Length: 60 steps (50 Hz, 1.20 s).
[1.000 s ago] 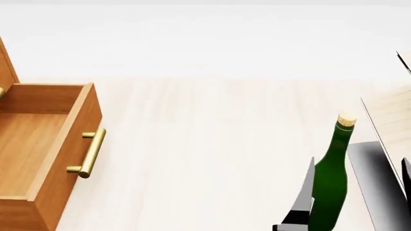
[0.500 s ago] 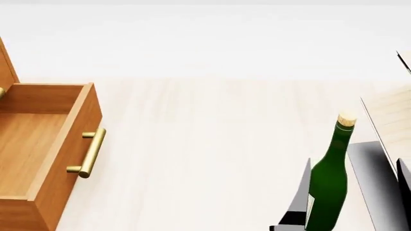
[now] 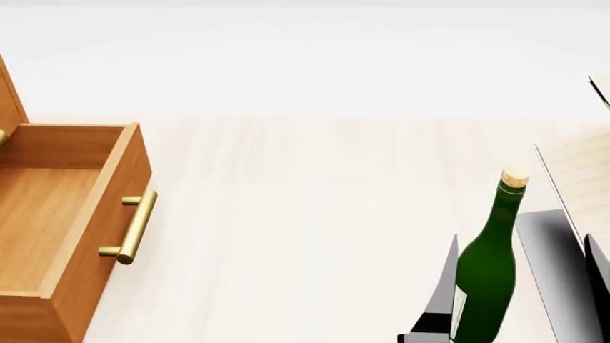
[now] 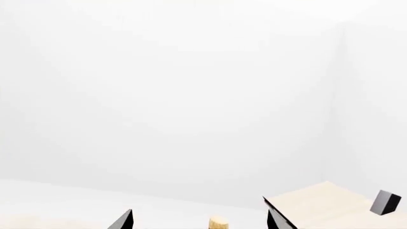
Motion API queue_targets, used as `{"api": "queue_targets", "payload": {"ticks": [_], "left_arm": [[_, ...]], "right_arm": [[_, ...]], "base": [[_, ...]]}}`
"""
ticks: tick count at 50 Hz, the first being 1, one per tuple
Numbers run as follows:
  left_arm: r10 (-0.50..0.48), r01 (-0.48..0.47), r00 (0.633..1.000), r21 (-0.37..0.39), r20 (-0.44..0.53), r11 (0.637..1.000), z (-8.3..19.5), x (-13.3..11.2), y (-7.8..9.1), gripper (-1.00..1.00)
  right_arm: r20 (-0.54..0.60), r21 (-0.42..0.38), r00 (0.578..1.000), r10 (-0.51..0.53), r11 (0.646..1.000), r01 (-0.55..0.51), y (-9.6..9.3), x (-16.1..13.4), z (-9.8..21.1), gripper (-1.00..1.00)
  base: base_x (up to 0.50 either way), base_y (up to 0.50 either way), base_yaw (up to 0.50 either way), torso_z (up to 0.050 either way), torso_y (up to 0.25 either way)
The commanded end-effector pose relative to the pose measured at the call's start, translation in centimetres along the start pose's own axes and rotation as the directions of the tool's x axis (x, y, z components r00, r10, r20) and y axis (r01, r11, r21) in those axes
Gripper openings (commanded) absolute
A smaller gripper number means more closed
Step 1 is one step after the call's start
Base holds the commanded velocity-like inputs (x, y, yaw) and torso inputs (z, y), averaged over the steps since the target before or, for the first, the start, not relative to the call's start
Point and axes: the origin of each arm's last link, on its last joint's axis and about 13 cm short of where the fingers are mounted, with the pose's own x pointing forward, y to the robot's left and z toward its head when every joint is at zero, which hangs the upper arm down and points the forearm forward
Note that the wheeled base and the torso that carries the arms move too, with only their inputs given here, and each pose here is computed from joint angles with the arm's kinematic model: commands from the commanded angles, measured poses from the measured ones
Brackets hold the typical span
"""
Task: Put the bowl on top of the cabinet.
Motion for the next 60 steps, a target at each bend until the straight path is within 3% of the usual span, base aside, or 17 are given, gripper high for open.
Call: {"api": "queue_targets", "payload": {"ticks": [1,8,9,30,42,43,45,51,53,57,60], "left_arm": [[-0.011,0.011,1.0,-0.002,0.002,1.0,-0.4,0.4,0.3,-1.0],[-0.014,0.014,1.0,0.017,0.012,1.0,-0.6,0.7,0.6,-1.0],[-0.016,0.016,1.0,0.02,0.015,1.0,-0.6,0.7,0.6,1.0],[-0.016,0.014,0.999,0.061,0.041,0.998,-0.8,0.7,0.4,1.0],[-0.123,0.115,0.988,0.083,0.093,0.99,-0.5,0.1,-0.3,1.0],[-0.15,0.146,0.988,0.1,0.039,0.984,-1.6,-0.1,-0.2,1.0],[-0.18,0.171,0.977,0.081,0.112,0.982,-0.7,-1.4,0.4,1.0],[-0.295,0.278,0.941,0.117,0.167,0.953,-1.3,-4.7,2.2,1.0],[-0.295,0.278,0.941,0.117,0.167,0.953,-1.3,-4.8,2.2,1.0],[-0.361,0.339,0.9,0.128,0.245,0.932,-1.8,-7.6,4.4,1.0],[-0.388,0.365,0.888,0.135,0.246,0.921,-2.4,-8.3,5.3,1.0]], "right_arm": [[-0.002,0.001,1.0,0.002,1.0,-0.002,0.0,0.0,-0.1,1.0],[-0.004,-0.001,1.0,0.003,1.0,-0.003,0.1,0.1,-0.1,1.0],[-0.004,-0.001,1.0,0.003,1.0,-0.003,0.1,0.1,-0.2,1.0],[-0.004,-0.003,1.0,0.004,1.0,-0.004,0.1,0.0,-0.1,1.0],[-0.003,-0.004,1.0,-0.001,1.0,0.001,0.0,0.0,-0.2,1.0],[-0.005,-0.003,1.0,-0.003,1.0,0.003,0.0,0.1,-0.2,1.0],[-0.004,-0.003,1.0,-0.005,1.0,0.005,-0.1,0.1,-0.2,1.0],[0.004,-0.003,1.0,-0.013,1.0,0.013,-0.2,0.0,0.1,1.0],[0.004,-0.003,1.0,-0.013,1.0,0.013,-0.2,0.0,0.1,1.0],[0.011,-0.004,1.0,-0.017,1.0,0.017,-0.3,0.0,0.2,1.0],[0.014,-0.003,1.0,-0.021,1.0,0.021,-0.4,0.1,0.3,1.0]], "base": [[0.0,0.0,0.0,0.0,0.0],[0.0,0.0,0.0,0.0,0.0],[0.0,0.0,0.0,0.0,0.0],[0.0,0.0,0.0,0.0,0.0],[0.0,0.0,0.0,0.0,0.0],[0.0,0.0,0.0,0.0,0.0],[0.0,0.0,0.0,0.0,0.0],[0.0,0.0,0.0,0.0,0.0],[0.0,0.0,0.0,0.0,0.0],[0.0,0.0,0.0,0.0,0.0],[0.0,0.0,0.0,0.0,0.0]]}}
